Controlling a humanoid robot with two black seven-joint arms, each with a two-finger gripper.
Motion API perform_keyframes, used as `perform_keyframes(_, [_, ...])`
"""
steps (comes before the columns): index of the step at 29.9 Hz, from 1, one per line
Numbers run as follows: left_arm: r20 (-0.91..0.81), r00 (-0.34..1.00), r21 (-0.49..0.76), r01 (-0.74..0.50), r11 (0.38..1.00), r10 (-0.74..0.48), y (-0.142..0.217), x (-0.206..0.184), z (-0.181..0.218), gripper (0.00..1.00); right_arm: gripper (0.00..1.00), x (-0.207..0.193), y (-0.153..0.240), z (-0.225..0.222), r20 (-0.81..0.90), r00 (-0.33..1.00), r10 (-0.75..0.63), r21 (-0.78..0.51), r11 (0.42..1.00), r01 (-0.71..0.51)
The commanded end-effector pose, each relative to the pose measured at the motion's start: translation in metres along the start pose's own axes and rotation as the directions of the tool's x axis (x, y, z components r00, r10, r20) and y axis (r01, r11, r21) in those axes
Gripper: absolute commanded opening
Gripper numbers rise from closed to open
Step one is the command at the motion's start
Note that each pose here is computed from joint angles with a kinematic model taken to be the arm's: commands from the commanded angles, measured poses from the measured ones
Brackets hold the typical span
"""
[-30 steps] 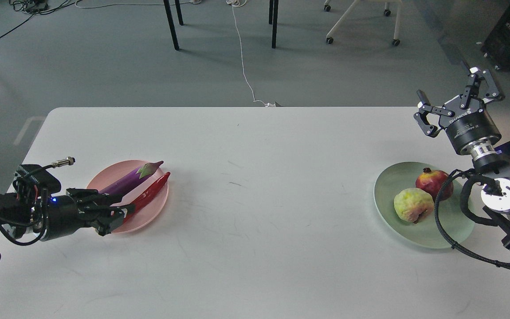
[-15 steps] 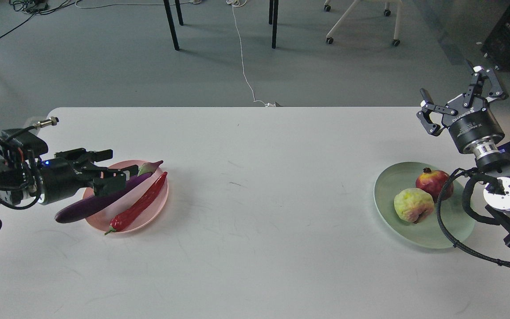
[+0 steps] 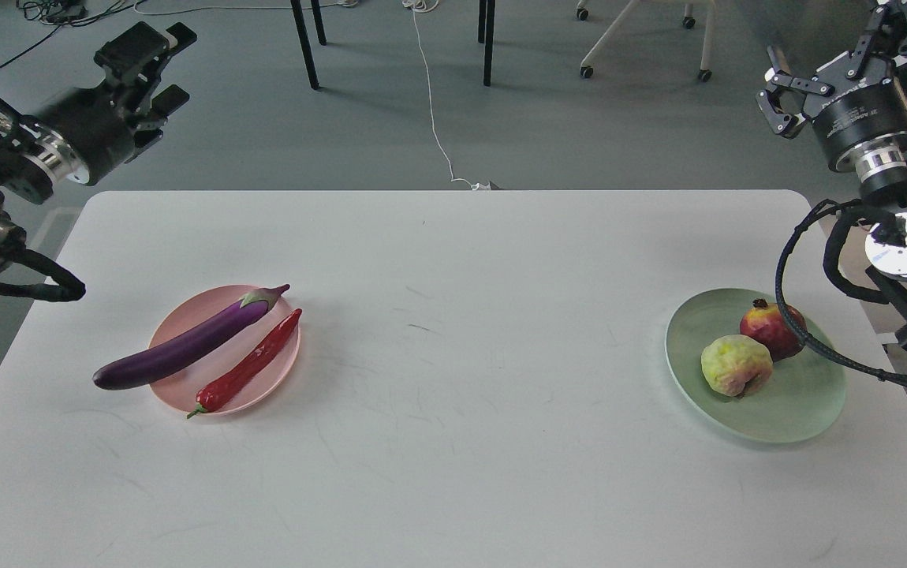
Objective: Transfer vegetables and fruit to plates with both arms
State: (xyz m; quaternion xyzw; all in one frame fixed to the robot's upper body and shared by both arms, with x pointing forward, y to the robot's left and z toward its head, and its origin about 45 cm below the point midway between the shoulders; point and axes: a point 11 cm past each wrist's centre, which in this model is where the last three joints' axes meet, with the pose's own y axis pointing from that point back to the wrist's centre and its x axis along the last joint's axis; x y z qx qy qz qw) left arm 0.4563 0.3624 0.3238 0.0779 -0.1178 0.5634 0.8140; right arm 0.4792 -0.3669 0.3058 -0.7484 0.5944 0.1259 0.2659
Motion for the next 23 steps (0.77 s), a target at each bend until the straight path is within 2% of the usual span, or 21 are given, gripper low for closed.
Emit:
perform_keyframes(1, [-0.349,0.930,-0.052,-0.144,0.988,0.117,-0.013,0.014,-0.006,0.98,0.99,-0.017,-0.012,0.010,0.054,0.998,-0.045,-0.060,0.997,0.048])
perform_keyframes(6, [-0.618,0.775,-0.048,-0.206,0.977,0.132,-0.020,0.012,-0.038,0.98,0.99,-0.020,-0.027,0.031,0.131,0.991,0.010,-0.067,0.998,-0.001])
perform_keyframes(9, [-0.702,0.700,-0.049,-0.232,0.972,0.131,-0.022,0.010,-0.055,0.98,0.99,-0.022,-0.029,0.034,0.181,0.983,0.016,-0.056,0.998,-0.006])
perform_keyframes(16, [-0.775,0.609,0.003,-0.258,0.966,0.165,-0.015,-0.010,-0.096,0.98,0.99,-0.022,-0.026,0.053,0.205,0.978,0.036,-0.077,0.997,-0.020])
perform_keyframes(23, [-0.808,0.560,0.012,-0.293,0.956,0.182,-0.008,-0.012,-0.106,0.98,0.99,-0.028,-0.017,0.081,0.203,0.979,0.019,-0.139,0.990,0.010])
